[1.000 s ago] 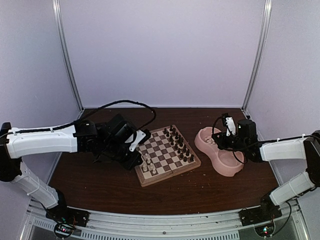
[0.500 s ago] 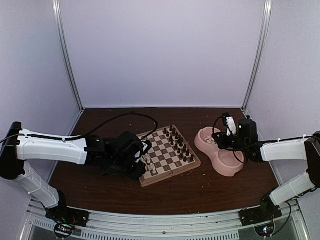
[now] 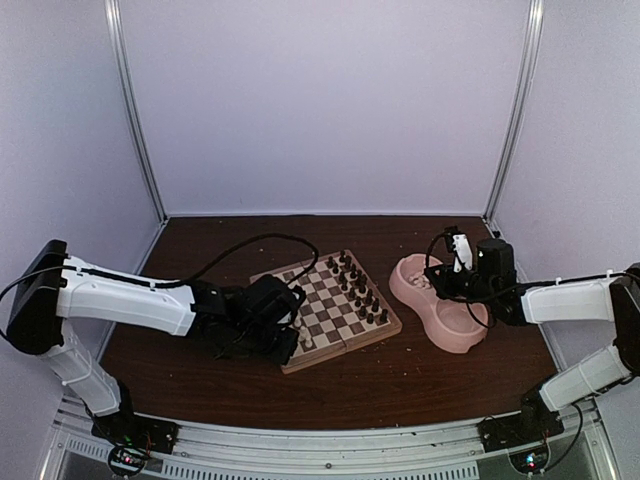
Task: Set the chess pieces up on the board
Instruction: Place the rook at h1.
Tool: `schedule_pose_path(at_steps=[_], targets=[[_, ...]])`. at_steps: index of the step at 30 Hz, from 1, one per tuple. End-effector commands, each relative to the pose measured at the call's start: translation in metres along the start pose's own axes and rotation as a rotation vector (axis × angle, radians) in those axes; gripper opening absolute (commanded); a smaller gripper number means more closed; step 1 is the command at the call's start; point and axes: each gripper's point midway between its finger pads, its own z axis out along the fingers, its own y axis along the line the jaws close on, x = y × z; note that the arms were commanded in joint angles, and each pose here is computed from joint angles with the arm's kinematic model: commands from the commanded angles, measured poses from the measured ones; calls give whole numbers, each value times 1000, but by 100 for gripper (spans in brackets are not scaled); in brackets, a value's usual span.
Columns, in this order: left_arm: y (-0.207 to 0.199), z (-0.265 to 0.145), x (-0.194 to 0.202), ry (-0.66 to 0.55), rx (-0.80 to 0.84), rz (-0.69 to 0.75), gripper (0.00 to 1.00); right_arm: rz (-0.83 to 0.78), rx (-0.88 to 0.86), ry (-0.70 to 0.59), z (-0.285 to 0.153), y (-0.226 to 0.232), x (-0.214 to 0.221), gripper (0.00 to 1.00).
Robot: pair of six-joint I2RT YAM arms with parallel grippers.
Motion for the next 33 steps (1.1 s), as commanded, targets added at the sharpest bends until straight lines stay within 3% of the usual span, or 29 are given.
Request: schedule_pose_path(at_steps=[1, 17, 26, 33], targets=[[0, 7, -6, -43, -16, -33, 4, -6, 2, -35, -4, -1, -7, 1], [0, 16, -4, -38, -26, -34, 6, -11, 8, -34, -3, -2, -8, 1], [-3, 16, -4, -15, -21, -24, 15, -11, 8, -33, -3, -2, -8, 1], [-5, 16, -4, -4, -14, -26, 16, -12, 6, -30, -3, -2, -7, 1]])
